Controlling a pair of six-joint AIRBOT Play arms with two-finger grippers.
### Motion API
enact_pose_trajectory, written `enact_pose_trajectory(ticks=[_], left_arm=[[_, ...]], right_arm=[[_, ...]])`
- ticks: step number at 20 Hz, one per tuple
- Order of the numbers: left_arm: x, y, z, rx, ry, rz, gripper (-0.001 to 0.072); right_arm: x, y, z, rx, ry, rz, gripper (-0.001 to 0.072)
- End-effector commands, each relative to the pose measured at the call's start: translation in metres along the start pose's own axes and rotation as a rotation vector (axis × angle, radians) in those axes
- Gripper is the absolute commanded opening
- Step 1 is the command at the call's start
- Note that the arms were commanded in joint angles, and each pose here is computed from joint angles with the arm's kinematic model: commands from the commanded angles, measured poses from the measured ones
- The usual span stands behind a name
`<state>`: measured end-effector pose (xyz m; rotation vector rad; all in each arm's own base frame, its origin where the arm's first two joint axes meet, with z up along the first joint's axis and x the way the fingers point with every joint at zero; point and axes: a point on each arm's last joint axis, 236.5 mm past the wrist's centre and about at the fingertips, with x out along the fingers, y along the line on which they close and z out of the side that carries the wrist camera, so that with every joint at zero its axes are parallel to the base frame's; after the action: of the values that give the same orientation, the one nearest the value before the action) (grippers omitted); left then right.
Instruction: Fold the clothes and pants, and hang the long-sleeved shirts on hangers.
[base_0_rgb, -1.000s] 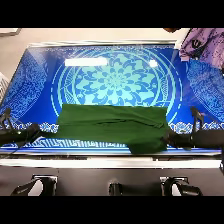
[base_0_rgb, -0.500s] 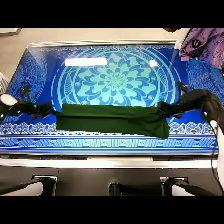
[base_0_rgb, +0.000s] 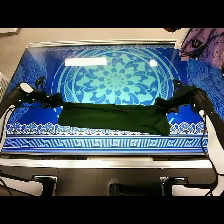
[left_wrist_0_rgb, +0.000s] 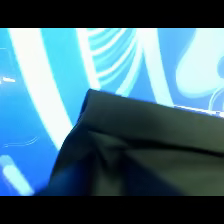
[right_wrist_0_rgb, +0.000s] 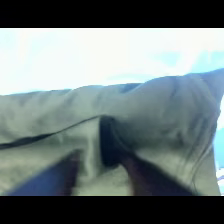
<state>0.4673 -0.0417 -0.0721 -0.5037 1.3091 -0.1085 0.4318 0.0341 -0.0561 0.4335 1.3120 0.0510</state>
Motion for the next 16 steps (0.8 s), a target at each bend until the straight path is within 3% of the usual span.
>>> enact_pose_trajectory(ticks=[1,3,4,7,16], left_arm=[[0.001,-0.004,0.005,-0.046,0.002,-0.005,0.0447],[-0.014,-0.003,0.009,-0.047,-0.001,-0.007,0.0478],[-0.024,-0.001,0.010,-0.049,-0.003,-0.006,0.0478],[-0.045,0.006,0.011,-0.040,-0.014,0.015,0.0483],[-0.054,0.011,0.004,-0.036,0.009,0.032,0.0483]], right_arm=[[-0.015,0.000,0.002,0.018,0.044,0.031,0.0449],[-0.046,-0.014,0.011,0.021,0.056,0.065,0.0550],[-0.058,-0.029,0.013,0.059,0.054,0.080,0.0553],[-0.072,-0.078,0.005,0.156,0.060,0.137,0.0664],[-0.014,-0.095,-0.038,0.256,0.210,0.371,0.0685]])
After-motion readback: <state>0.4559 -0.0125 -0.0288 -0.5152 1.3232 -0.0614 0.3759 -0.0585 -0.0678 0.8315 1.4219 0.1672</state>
